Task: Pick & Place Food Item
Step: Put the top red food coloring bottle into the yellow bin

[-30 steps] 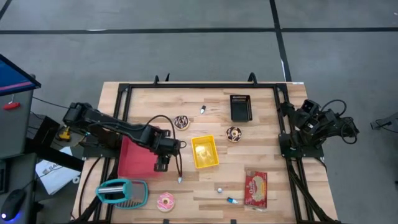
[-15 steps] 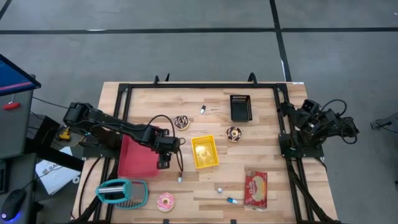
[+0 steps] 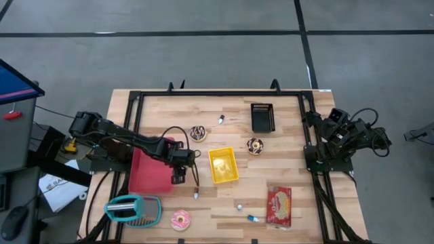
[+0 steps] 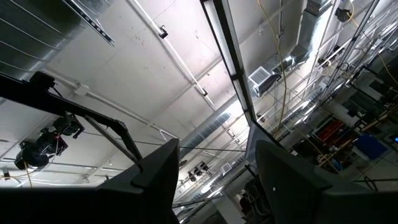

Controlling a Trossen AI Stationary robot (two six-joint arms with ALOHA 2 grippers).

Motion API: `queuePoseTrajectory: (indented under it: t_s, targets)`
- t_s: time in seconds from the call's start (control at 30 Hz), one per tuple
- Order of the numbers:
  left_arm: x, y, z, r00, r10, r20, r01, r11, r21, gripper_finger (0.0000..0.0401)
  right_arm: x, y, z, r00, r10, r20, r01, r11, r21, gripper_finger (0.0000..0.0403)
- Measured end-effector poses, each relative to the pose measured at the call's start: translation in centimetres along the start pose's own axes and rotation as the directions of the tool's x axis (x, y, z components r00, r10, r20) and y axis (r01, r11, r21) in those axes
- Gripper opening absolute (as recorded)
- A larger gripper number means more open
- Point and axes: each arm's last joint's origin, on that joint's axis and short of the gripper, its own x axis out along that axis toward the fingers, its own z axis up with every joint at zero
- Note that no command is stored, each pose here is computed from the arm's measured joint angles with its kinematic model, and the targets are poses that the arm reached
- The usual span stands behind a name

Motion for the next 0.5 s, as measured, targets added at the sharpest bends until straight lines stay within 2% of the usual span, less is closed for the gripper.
queuePoseTrajectory:
  t_s: [0.17, 0.37, 0.5]
  targets:
    - [0.6, 0.2, -0.7, 1.000, 0.008, -0.025, -0.009, 1.000, -0.020, 0.0207, 0.0, 0.0, 0.0, 1.000, 0.000, 0.000, 0.000, 1.000, 0.000, 0.0203]
    - [0.9, 0.4, -0.6, 1.000, 0.006, 0.007, -0.006, 0.999, -0.038, 0.0206, 0.0, 0.0, 0.0, 1.000, 0.000, 0.000, 0.000, 1.000, 0.000, 0.0203]
    - [1.4, 0.8, -0.8, 1.000, 0.016, -0.016, -0.017, 0.997, -0.069, 0.0194, 0.0, 0.0, 0.0, 1.000, 0.000, 0.000, 0.000, 1.000, 0.000, 0.0203]
